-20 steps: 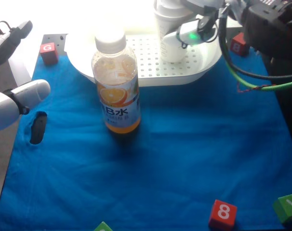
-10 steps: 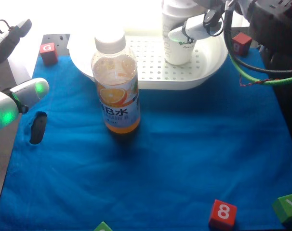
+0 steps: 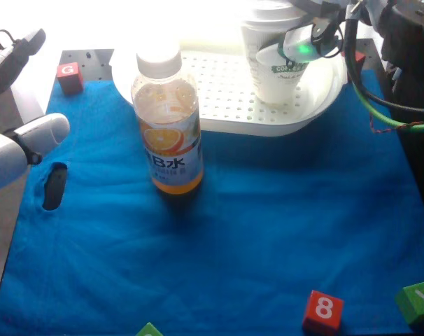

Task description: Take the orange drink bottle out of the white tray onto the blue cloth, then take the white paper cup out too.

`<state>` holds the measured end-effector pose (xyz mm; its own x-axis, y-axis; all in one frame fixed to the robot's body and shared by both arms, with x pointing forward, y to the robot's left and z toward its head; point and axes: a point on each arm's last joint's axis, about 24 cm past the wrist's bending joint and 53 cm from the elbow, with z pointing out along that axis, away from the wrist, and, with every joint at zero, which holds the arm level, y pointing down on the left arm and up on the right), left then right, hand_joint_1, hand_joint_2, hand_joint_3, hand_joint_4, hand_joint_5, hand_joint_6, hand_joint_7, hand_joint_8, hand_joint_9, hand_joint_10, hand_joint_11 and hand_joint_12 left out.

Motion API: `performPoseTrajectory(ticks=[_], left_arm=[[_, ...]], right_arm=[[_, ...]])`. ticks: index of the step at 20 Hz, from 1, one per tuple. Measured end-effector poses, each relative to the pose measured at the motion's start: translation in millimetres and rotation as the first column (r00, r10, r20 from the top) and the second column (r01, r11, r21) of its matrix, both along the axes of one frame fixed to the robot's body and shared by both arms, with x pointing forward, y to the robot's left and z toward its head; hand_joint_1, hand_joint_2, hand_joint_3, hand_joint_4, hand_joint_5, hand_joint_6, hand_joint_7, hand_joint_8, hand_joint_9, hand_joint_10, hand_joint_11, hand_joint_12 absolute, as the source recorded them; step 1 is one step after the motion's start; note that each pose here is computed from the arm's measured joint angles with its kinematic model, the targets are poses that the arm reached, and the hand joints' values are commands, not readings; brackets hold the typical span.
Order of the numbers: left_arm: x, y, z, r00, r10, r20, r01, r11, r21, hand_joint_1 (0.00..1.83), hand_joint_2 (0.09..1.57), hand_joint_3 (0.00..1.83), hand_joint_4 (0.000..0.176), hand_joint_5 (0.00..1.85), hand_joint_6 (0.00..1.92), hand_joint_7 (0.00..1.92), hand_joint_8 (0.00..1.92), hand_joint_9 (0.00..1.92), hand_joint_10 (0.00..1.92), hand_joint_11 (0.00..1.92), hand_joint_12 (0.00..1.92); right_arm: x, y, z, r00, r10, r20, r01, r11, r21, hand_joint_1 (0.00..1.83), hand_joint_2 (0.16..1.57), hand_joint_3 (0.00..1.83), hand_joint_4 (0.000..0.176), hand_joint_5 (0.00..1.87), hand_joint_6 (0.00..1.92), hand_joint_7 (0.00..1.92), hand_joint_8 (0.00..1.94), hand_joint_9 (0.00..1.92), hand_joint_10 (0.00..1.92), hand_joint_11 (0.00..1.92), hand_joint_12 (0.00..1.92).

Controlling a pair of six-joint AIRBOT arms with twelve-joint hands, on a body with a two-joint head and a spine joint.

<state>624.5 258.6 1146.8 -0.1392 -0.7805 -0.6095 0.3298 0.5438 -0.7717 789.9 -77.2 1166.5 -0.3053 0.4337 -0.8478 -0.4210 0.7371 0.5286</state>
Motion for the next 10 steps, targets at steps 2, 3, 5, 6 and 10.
performPoseTrajectory(ticks=[2, 3, 5, 6, 10], left_arm=[[0.0, 0.2, 0.1, 1.0000, 0.001, 0.000, -0.001, 1.0000, 0.000, 0.47, 1.30, 0.00, 0.038, 0.00, 0.00, 0.00, 0.00, 0.00, 0.00, 0.00, 0.00], [0.1, 0.3, 0.1, 1.0000, 0.001, 0.000, -0.001, 1.0000, -0.001, 0.47, 1.30, 0.00, 0.036, 0.00, 0.00, 0.00, 0.00, 0.00, 0.00, 0.00, 0.00], [0.0, 0.1, 0.2, 1.0000, 0.000, 0.001, 0.000, 1.0000, 0.000, 0.47, 1.31, 0.00, 0.032, 0.00, 0.00, 0.00, 0.00, 0.00, 0.00, 0.00, 0.00], [0.1, 0.4, 0.1, 1.0000, 0.002, 0.000, -0.002, 1.0000, -0.001, 0.46, 1.30, 0.00, 0.042, 0.00, 0.00, 0.00, 0.00, 0.00, 0.00, 0.00, 0.00], [-0.4, -0.3, -0.1, 1.0000, 0.001, -0.001, -0.001, 1.0000, -0.003, 0.47, 1.31, 0.00, 0.022, 0.00, 0.00, 0.00, 0.00, 0.00, 0.00, 0.00, 0.00]], right_arm=[[-6.6, 2.6, 7.9, 1.000, 0.015, 0.024, -0.016, 1.000, 0.013, 1.04, 1.39, 0.02, 0.000, 0.39, 1.80, 0.61, 1.71, 0.65, 1.92, 0.82, 1.92], [-10.9, 3.2, 13.7, 0.999, 0.025, 0.044, -0.026, 1.000, 0.016, 1.05, 1.40, 0.01, 0.000, 0.37, 1.79, 0.62, 1.72, 0.65, 1.92, 0.84, 1.92], [-20.6, 0.9, 26.1, 0.996, 0.039, 0.076, -0.041, 0.999, 0.030, 0.90, 1.40, 0.00, 0.000, 0.49, 1.75, 0.34, 1.83, 0.47, 1.92, 0.62, 1.92], [-27.8, -0.7, 35.2, 0.993, 0.050, 0.105, -0.054, 0.998, 0.034, 0.85, 1.38, 0.00, 0.017, 0.53, 1.71, 0.39, 1.72, 0.23, 1.76, 0.12, 1.92], [-48.7, -5.1, 62.9, 0.980, 0.074, 0.187, -0.087, 0.994, 0.064, 0.95, 1.37, 0.00, 0.000, 0.53, 1.69, 0.30, 1.76, 0.48, 1.92, 0.61, 1.92]])
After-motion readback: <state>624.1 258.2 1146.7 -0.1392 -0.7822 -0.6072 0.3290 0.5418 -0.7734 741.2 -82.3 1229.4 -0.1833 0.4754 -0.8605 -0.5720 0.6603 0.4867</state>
